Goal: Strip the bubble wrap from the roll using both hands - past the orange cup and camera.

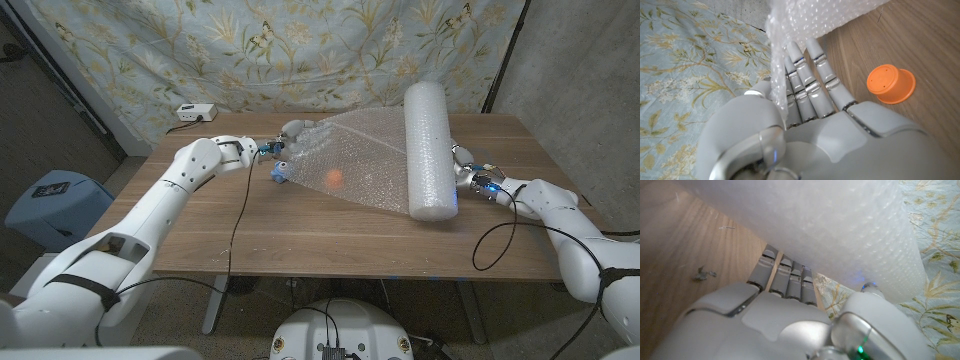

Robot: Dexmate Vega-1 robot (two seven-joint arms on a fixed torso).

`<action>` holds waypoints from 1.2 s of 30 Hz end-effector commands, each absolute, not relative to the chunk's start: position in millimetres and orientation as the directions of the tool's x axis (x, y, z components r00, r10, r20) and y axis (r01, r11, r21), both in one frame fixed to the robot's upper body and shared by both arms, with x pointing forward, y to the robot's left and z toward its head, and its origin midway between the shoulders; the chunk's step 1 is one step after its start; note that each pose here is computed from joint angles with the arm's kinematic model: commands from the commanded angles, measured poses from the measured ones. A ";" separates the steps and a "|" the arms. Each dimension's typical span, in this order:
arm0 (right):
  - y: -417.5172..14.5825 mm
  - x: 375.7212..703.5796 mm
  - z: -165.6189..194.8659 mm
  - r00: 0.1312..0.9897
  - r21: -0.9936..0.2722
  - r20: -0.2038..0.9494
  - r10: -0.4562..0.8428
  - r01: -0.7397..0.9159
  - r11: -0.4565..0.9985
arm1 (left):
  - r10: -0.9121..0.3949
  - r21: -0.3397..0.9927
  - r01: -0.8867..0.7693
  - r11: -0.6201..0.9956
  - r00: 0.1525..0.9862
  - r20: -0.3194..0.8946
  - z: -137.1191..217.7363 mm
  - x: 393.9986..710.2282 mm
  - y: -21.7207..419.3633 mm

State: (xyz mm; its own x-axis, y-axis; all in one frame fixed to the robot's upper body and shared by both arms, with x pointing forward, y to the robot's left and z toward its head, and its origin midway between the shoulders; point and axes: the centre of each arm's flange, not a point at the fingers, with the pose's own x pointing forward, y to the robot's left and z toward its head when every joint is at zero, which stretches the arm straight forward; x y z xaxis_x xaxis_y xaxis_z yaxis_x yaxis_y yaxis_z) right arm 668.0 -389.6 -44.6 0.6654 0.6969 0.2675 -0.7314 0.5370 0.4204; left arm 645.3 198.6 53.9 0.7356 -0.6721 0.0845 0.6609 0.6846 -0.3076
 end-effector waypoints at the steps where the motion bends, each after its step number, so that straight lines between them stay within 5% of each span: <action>1: -389.6 664.4 -44.4 0.670 0.421 0.250 0.699 -0.725 0.544 | -0.664 -0.306 0.653 0.693 0.743 0.085 53.4 643.3 206.4; 36: -384.4 664.4 -41.5 0.668 0.450 0.150 0.729 -0.703 0.551 | -0.625 -0.324 0.619 0.716 0.775 0.100 52.8 642.4 237.2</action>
